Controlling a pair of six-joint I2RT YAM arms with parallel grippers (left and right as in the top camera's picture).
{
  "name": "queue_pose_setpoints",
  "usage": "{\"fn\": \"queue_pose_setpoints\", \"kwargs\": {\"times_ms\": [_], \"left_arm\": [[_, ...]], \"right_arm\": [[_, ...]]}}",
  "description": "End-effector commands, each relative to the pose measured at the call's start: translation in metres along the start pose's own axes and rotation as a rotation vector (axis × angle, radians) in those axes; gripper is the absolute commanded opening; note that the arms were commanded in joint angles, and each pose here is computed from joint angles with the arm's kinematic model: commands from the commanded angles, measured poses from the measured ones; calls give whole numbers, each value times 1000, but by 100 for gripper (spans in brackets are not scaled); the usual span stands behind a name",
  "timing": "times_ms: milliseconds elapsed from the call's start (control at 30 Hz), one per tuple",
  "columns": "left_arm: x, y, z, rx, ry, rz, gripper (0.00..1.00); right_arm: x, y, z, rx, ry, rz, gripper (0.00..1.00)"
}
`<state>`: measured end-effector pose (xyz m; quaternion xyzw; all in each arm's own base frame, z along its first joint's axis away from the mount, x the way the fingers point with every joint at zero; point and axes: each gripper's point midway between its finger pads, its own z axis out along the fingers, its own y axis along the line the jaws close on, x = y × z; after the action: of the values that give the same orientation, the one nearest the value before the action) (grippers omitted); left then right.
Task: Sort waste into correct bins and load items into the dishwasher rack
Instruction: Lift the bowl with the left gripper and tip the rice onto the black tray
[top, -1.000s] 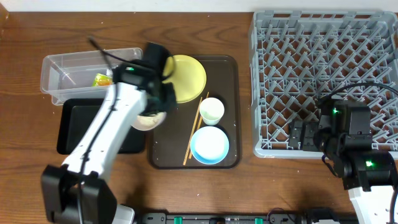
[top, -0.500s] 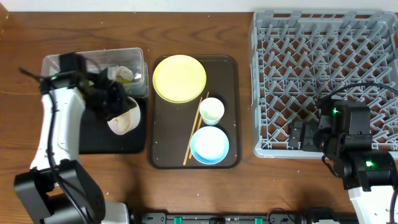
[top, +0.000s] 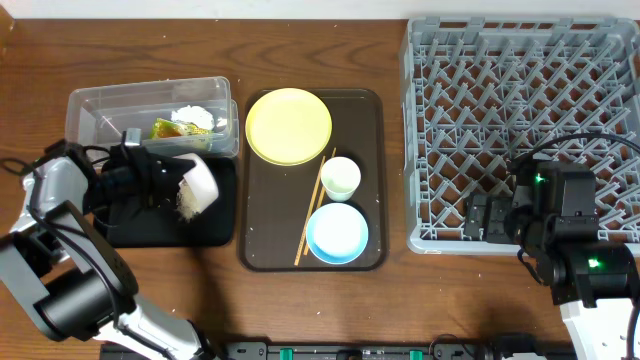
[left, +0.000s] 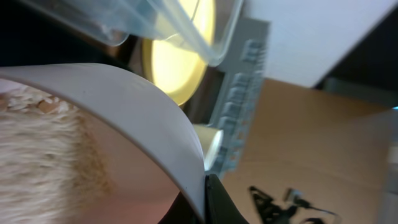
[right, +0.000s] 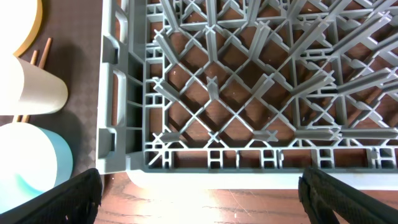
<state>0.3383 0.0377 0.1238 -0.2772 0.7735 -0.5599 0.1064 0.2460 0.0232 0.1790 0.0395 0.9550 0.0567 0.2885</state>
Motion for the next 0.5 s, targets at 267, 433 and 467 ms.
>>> {"fn": "queue_pose_setpoints", "kwargs": {"times_ms": [267,433,467], "left_arm": [[-14,-37,-30,327,-73,-107,6],[-12,-37,-31,329,-71,-132,6],[-12,-37,-31,329,-71,-132,6]], "right_arm": [[-7,-2,-5,0,-21,10,99],[-7,-2,-5,1,-21,10,99],[-7,-2,-5,1,-21,10,99]]}}
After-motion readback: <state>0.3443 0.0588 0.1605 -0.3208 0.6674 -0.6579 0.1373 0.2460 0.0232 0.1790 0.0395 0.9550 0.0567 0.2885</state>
